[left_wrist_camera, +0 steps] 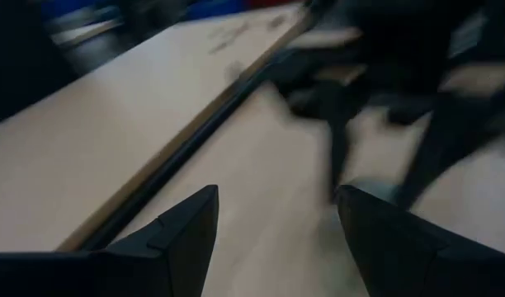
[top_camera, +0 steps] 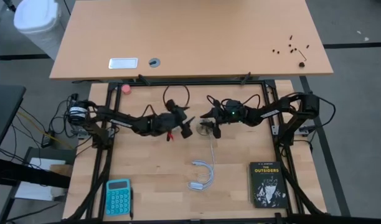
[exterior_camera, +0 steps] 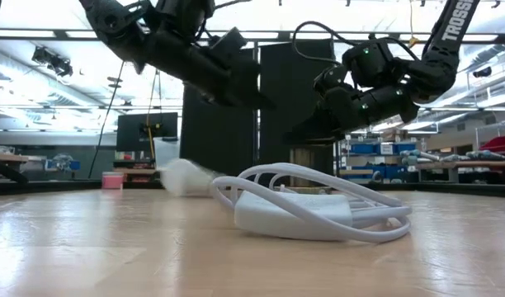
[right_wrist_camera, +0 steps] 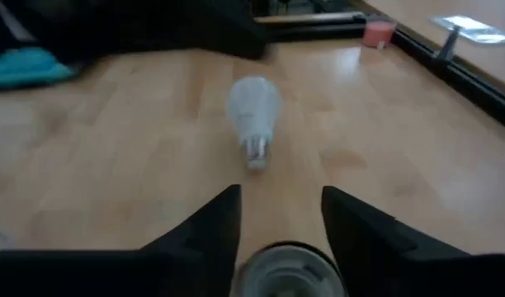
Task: Screw lightbulb
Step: Insert the white lightbulb into the silver lamp
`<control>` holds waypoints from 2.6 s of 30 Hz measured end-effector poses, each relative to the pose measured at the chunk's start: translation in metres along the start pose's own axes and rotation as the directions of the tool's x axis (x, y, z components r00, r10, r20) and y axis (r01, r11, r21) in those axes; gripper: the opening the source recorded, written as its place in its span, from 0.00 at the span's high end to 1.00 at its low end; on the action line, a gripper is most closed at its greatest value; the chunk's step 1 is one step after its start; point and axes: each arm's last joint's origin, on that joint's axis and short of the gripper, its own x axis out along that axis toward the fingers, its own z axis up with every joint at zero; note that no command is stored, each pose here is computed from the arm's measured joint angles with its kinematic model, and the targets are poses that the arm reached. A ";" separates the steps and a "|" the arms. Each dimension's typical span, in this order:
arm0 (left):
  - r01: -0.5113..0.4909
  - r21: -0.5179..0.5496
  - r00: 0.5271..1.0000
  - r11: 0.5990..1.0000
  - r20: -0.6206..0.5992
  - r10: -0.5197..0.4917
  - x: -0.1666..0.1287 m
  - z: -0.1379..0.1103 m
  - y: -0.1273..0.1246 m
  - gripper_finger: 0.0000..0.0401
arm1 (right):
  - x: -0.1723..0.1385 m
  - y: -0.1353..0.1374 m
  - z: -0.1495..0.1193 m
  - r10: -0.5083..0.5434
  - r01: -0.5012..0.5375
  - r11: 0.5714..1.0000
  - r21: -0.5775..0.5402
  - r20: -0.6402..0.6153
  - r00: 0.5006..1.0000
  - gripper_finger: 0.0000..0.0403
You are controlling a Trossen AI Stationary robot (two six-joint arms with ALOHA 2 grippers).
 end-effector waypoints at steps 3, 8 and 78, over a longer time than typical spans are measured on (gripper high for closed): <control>-0.130 0.048 0.989 0.990 -0.066 0.133 -0.017 -0.001 -0.004 0.37 | -0.005 0.000 0.009 0.002 -0.002 1.000 0.003 0.034 0.999 0.61; -0.014 -0.004 0.976 1.000 -0.219 0.013 -0.048 -0.004 -0.005 0.37 | -0.016 0.001 0.025 -0.049 0.048 0.998 -0.034 -0.020 0.999 0.60; 0.492 0.261 0.575 0.830 -0.813 -0.085 -0.031 -0.032 0.040 0.31 | -0.012 0.011 0.051 0.037 -0.035 0.999 0.017 -0.100 0.994 0.41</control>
